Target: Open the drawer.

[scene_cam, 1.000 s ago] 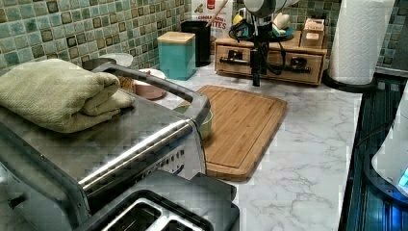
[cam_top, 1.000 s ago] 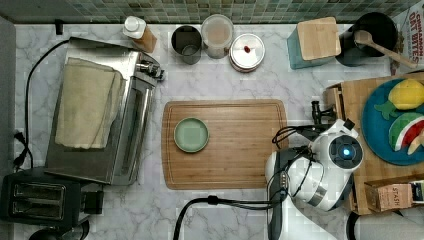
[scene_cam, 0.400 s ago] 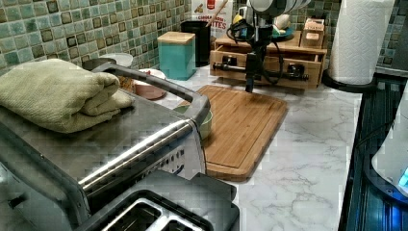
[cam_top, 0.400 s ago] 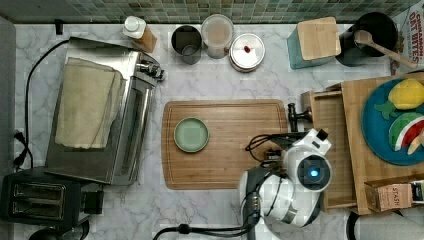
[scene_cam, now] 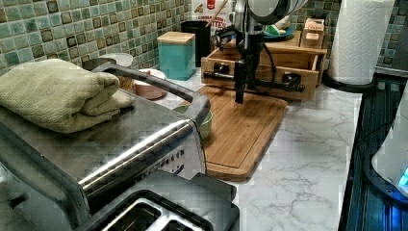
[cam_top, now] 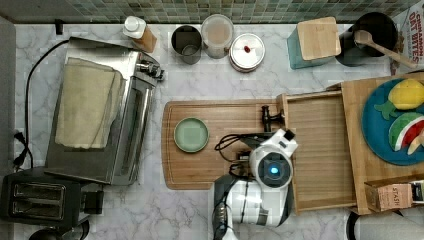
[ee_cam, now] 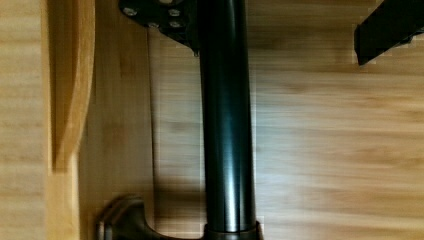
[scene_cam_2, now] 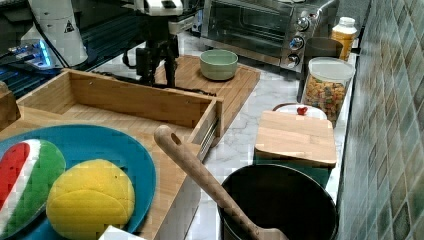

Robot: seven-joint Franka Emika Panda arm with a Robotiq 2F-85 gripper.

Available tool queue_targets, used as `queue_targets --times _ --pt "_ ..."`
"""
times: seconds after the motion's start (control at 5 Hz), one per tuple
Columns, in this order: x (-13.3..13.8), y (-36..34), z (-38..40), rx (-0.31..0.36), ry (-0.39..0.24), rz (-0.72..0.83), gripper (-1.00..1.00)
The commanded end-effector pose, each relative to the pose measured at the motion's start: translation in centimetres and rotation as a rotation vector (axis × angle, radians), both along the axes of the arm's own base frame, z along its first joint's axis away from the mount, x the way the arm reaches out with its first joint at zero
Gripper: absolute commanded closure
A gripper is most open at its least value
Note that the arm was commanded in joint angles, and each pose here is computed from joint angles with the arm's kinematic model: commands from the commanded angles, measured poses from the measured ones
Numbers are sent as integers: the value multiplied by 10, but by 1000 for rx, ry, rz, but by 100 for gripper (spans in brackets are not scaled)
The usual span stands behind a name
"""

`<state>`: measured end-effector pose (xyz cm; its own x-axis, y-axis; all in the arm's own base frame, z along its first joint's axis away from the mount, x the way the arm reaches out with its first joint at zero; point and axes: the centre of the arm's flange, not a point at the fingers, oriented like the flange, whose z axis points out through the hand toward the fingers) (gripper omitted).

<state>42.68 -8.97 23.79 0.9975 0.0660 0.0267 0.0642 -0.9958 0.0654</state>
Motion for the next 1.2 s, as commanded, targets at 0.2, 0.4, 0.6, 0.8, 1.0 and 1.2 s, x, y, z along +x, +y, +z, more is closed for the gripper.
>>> queue_targets --times 0.2,0.4,0.6,0.8,1.0,1.2 --pt "-35 126 20 -40 -104 93 -100" --pt "-35 137 44 -53 -103 69 -100" --pt "-35 137 44 -53 -104 69 -100" --pt "-35 137 44 -53 -104 69 -100" --pt "-35 137 44 -53 -104 69 -100" --pt "-35 137 44 -53 -103 69 -100"
